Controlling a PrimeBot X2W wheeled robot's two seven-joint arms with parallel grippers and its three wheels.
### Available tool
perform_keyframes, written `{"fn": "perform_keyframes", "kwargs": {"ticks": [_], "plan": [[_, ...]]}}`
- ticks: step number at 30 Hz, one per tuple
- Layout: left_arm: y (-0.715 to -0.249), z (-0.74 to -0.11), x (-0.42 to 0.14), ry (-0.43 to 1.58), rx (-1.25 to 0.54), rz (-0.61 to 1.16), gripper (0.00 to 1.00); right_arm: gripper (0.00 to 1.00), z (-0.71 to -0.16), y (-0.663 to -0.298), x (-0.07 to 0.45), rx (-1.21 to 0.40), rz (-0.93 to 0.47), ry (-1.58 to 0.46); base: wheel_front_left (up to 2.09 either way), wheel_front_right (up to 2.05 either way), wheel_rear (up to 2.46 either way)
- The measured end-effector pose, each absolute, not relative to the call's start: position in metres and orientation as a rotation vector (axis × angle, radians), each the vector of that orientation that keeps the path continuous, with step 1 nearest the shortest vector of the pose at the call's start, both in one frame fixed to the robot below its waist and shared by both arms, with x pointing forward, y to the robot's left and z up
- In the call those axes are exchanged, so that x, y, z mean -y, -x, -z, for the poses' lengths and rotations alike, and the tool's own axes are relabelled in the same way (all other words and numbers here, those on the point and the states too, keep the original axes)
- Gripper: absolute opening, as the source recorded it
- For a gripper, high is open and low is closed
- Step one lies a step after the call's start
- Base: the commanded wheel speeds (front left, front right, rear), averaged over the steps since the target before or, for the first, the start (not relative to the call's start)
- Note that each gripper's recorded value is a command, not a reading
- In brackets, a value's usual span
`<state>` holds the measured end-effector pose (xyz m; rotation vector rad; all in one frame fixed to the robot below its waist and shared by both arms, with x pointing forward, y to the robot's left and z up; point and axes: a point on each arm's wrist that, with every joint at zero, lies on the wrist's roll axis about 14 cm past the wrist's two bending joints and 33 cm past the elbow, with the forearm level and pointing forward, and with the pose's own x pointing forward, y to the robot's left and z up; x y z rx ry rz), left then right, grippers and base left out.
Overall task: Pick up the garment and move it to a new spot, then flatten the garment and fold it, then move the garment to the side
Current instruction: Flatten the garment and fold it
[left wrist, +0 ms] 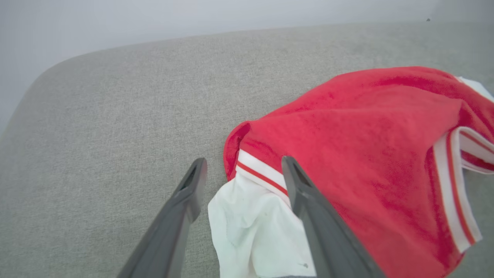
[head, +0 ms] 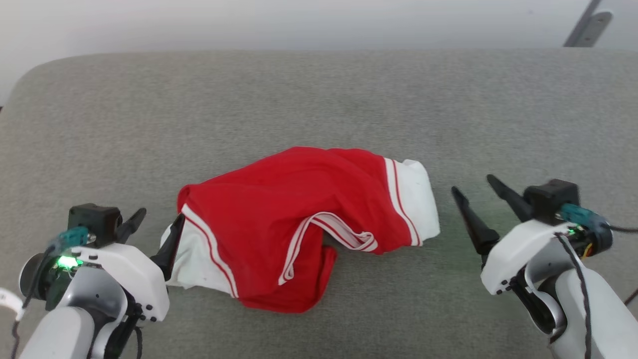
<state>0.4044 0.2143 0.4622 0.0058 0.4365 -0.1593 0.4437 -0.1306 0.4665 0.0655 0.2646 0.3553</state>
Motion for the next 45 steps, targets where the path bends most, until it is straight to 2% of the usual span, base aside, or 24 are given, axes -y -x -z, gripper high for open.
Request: {"fn": "perform_keyframes", "kwargs": {"ticks": [14,23,24,25,26,35,45], "plan": [[-0.377,-0.506,-0.236,0.089,-0.048,-0.011,1.0,1.0,-0.406,-0.451,0.086,-0.624,-0.525,0.096,0.0,0.0,0.0],[-0.355,-0.51,-0.251,0.132,0.038,-0.113,1.0,1.0,-0.377,-0.46,0.075,-0.788,-0.557,0.182,0.0,0.0,0.0],[-0.353,-0.509,-0.253,0.138,0.041,-0.125,1.0,0.74,-0.374,-0.46,0.073,-0.809,-0.562,0.193,0.0,0.0,0.0],[-0.35,-0.508,-0.255,0.141,0.039,-0.134,1.0,0.09,-0.372,-0.461,0.073,-0.832,-0.563,0.203,0.0,0.0,0.0],[-0.348,-0.508,-0.256,0.144,0.042,-0.143,1.0,0.0,-0.371,-0.463,0.072,-0.845,-0.566,0.214,0.0,0.0,0.0],[-0.344,-0.511,-0.261,0.175,0.07,-0.16,1.0,0.0,-0.385,-0.474,0.078,-0.879,-0.557,0.204,0.0,0.0,0.0],[-0.347,-0.513,-0.254,0.173,0.085,-0.129,1.0,0.0,-0.431,-0.484,0.147,-0.88,-0.442,0.206,0.0,0.0,0.0]]}}
